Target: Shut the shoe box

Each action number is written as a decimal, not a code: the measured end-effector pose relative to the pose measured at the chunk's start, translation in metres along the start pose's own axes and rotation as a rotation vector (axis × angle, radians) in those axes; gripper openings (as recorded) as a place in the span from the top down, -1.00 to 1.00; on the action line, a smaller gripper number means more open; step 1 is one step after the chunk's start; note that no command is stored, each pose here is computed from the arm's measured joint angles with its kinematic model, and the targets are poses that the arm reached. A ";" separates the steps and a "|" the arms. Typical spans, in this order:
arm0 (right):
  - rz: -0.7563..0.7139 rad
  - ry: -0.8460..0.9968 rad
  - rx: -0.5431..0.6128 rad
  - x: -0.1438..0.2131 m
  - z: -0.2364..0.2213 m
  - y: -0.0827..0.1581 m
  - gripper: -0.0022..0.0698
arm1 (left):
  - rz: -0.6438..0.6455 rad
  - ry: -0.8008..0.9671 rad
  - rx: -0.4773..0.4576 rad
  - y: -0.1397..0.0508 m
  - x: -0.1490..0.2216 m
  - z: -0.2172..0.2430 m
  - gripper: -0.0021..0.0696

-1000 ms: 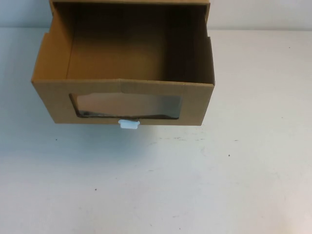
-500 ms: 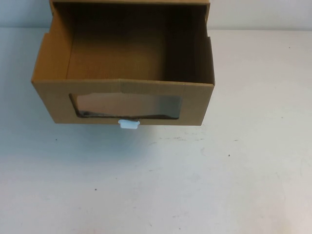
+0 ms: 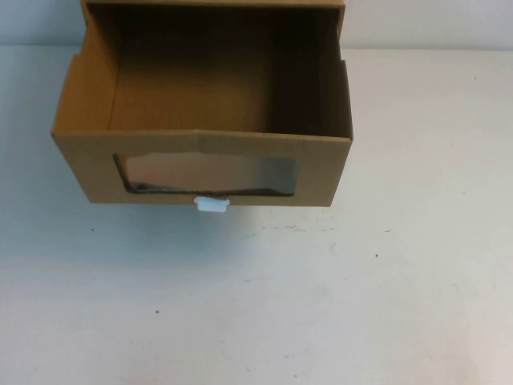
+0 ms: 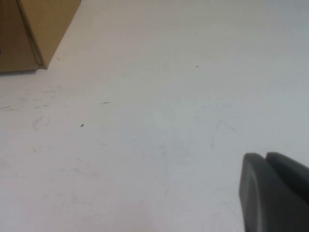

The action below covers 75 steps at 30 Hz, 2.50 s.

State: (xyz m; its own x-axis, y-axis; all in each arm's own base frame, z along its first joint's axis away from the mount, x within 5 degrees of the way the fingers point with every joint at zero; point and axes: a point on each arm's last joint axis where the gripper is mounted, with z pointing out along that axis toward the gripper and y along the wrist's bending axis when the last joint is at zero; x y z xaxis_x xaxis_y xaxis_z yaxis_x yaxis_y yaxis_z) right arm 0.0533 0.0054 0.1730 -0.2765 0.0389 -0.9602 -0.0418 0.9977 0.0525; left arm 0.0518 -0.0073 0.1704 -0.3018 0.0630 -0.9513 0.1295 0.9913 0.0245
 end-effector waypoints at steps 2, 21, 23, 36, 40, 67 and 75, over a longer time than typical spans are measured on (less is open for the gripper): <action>0.000 0.000 0.000 0.000 0.000 0.000 0.97 | 0.000 0.000 0.000 0.000 0.000 0.000 0.96; 0.000 0.000 0.000 0.000 0.000 0.000 0.97 | 0.000 0.000 0.000 0.000 0.000 0.000 0.96; 0.000 0.000 0.000 0.000 0.000 0.000 0.97 | 0.000 0.000 0.000 0.000 0.000 0.000 0.96; 0.000 0.000 0.000 0.000 0.000 0.000 0.97 | 0.013 0.001 -0.005 0.000 0.000 0.000 0.96; 0.000 0.000 0.000 0.000 0.000 0.000 0.97 | 0.036 0.001 -0.014 0.001 0.000 0.000 0.96; 0.000 0.000 0.000 0.000 0.000 0.000 0.97 | -0.541 -0.220 0.198 -0.011 -0.055 -0.018 0.96; 0.000 0.000 0.000 0.000 0.000 0.000 0.97 | -0.282 0.004 0.257 -0.018 -0.147 -0.003 0.96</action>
State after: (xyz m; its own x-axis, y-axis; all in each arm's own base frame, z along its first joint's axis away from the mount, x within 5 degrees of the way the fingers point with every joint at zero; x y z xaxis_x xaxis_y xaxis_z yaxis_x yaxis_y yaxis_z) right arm 0.0533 0.0054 0.1730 -0.2765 0.0389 -0.9602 -0.0418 0.9977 0.0525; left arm 0.0915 -0.0341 0.3107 -0.3630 -0.2073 -0.9085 0.2737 0.9082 -0.3166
